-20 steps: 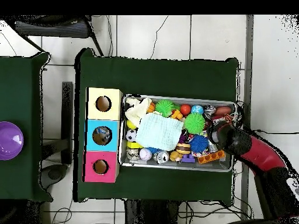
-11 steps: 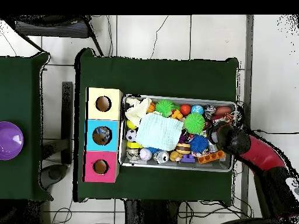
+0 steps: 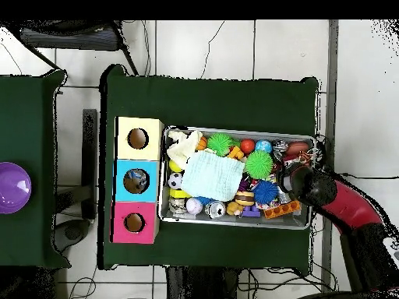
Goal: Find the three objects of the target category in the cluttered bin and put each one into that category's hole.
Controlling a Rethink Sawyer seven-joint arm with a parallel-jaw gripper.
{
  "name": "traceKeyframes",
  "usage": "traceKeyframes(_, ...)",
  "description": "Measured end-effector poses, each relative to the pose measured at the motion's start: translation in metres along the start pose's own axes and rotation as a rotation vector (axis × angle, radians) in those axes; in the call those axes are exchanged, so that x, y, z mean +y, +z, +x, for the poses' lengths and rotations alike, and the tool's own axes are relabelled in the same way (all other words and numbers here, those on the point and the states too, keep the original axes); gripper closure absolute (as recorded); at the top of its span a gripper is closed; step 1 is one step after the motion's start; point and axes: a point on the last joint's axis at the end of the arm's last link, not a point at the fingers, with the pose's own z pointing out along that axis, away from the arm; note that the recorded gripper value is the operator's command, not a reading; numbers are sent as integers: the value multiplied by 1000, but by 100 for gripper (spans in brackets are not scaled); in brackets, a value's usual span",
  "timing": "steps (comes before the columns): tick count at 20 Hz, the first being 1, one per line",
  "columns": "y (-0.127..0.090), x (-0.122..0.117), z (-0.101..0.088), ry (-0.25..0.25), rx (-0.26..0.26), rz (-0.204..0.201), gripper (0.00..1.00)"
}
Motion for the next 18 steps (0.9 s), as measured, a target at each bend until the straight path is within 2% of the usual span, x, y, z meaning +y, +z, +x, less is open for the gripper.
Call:
traceKeyframes(7, -1, 2, -1, -18, 7, 45, 0)
traceKeyframes(18, -1, 3, 0, -65, -46, 99, 0)
